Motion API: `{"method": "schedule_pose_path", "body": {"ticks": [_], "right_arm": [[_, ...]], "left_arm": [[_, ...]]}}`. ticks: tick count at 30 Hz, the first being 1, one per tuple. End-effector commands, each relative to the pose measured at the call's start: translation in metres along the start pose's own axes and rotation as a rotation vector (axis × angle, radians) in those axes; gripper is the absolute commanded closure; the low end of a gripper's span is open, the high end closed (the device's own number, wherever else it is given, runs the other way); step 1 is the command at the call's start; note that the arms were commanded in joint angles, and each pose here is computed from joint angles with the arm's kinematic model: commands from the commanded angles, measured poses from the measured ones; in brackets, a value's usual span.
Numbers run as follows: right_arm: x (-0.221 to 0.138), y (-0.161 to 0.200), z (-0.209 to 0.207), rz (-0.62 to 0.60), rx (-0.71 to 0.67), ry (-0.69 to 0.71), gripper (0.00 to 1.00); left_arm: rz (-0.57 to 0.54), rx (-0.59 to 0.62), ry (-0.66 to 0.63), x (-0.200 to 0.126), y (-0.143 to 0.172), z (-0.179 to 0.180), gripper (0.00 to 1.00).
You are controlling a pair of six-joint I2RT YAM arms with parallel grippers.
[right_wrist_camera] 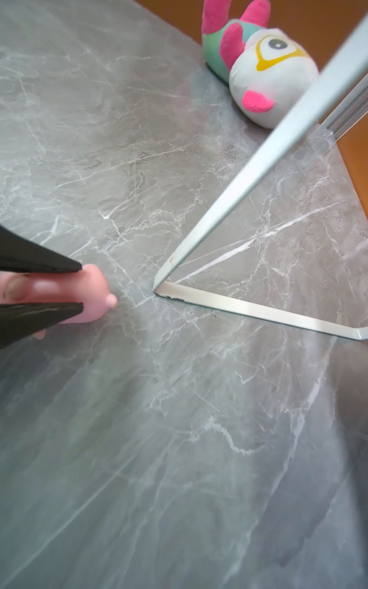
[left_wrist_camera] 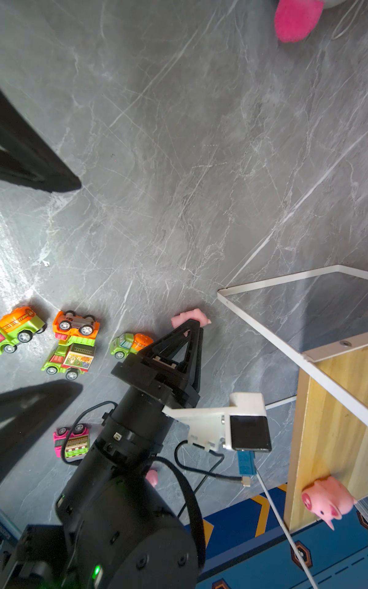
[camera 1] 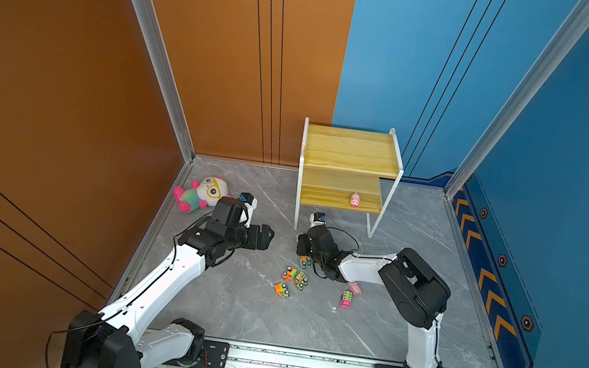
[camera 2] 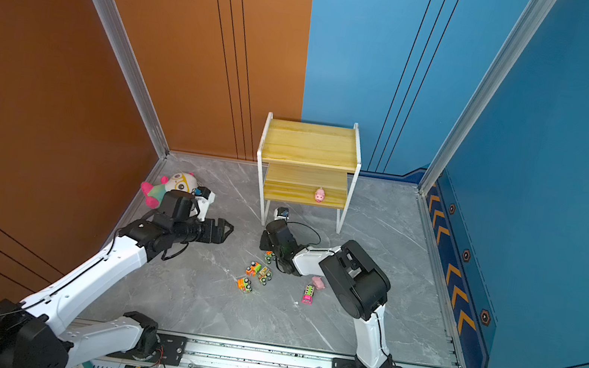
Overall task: Organize plastic toys on shelves
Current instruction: Move the plastic toy to the center of the table.
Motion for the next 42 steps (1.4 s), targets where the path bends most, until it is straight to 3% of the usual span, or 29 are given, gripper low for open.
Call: {"method": "schedule_pose_path", "body": {"ticks": [1,14,19,26,30,33,42], "right_arm": [[-0.012,0.008,-0.006,0.034,-0.142,0.101,0.84],[-0.020,0.021,0.029,0.035,-0.395,0.114,0.82],[-0.021,0.021,0.041,0.047,-0.392,0.052,0.68],[-0.037,0.002,0.059,0.019,-0.340,-0.090,0.56],[-0.041,-0.003,0.052,0.045,-0.332,-0.182,0.40],[-0.045,-0.006,0.043,0.045,-0.364,-0.218,0.33],[-0.034,-0.009,0.021,0.102,-0.440,-0.247,0.31]], "left_arm": [[0.000,-0.005,0.006,-0.002,0.002,0.001,0.08],[-0.009,-0.006,0.004,-0.004,0.001,0.002,0.08],[-0.013,-0.006,0.003,-0.005,0.000,0.002,0.08],[-0.019,-0.014,-0.005,-0.006,-0.001,0.006,0.07],[-0.022,-0.015,-0.004,-0.007,-0.002,0.006,0.07],[-0.024,-0.009,-0.001,-0.008,-0.002,0.006,0.07],[-0.027,-0.009,-0.001,-0.008,-0.002,0.006,0.07]]}}
Point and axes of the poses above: each gripper's point midway between its finger pads, its own x axis out along the fingers, its own z axis along the line the jaws close on, y = z × x, the point moved 3 cm from there along -x, back along the fingers, and after that the axes turned 6 degrees about x, right-handed, at the moved point
